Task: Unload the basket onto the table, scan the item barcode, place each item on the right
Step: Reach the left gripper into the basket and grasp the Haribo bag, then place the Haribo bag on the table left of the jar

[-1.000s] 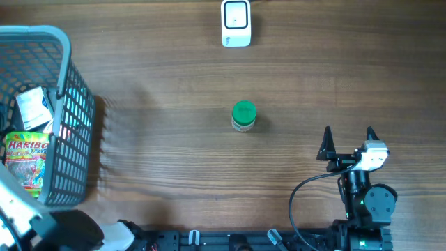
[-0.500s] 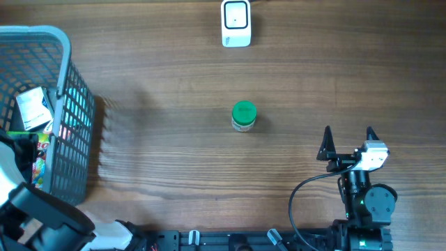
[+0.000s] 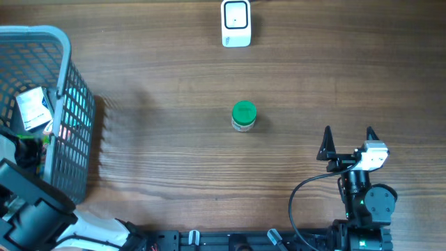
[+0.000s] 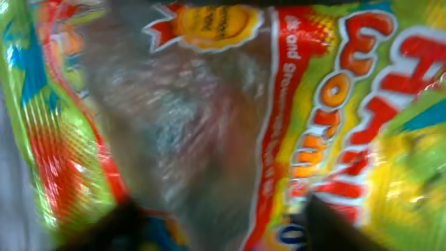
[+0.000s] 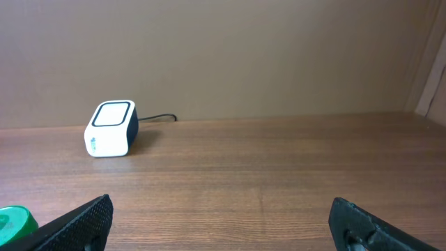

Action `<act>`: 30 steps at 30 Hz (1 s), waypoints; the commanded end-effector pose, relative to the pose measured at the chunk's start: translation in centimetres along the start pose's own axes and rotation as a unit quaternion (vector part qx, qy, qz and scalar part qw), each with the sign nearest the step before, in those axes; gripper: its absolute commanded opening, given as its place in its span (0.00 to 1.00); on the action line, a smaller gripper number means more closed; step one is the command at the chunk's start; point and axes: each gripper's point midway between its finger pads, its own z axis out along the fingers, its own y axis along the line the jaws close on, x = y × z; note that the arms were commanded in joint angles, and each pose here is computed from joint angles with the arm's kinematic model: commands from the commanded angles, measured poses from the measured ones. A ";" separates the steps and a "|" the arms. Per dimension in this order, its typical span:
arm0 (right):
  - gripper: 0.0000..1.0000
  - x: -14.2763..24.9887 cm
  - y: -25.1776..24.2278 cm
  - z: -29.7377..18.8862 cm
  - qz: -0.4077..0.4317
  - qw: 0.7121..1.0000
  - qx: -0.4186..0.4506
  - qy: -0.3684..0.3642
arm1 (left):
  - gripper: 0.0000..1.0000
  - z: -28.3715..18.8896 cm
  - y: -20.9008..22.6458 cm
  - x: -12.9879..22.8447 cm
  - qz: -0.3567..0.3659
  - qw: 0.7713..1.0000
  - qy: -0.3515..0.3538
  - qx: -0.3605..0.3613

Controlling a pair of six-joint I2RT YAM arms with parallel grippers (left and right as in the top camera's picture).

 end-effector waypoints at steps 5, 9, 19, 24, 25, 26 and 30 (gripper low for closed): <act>1.00 -0.2 -0.1 0.0 0.006 1.000 0.004 -0.004 | 0.04 -1.4 0.7 0.3 0.021 1.000 0.017 -0.004; 1.00 -0.2 -0.1 0.0 0.006 1.000 0.004 -0.004 | 0.04 -8.7 -0.2 -2.3 0.011 0.999 -0.025 0.043; 1.00 -0.2 -0.1 0.0 0.006 1.000 0.004 -0.004 | 0.04 -36.1 -3.7 0.9 0.012 0.902 -0.052 0.429; 1.00 -0.2 -0.1 0.0 0.006 1.000 0.004 -0.004 | 0.04 -44.1 -4.5 13.1 0.184 0.815 0.012 0.550; 1.00 -0.2 -0.1 0.0 0.006 1.000 0.004 -0.004 | 0.04 -44.4 -4.5 15.2 0.214 0.808 0.023 0.548; 1.00 -0.2 -0.1 0.0 0.006 1.000 0.004 -0.004 | 0.04 -44.3 -4.5 18.3 0.262 0.802 0.032 0.537; 1.00 -0.2 -0.1 0.0 0.006 1.000 0.004 -0.004 | 0.04 -40.5 -4.8 27.2 0.396 0.797 0.022 0.457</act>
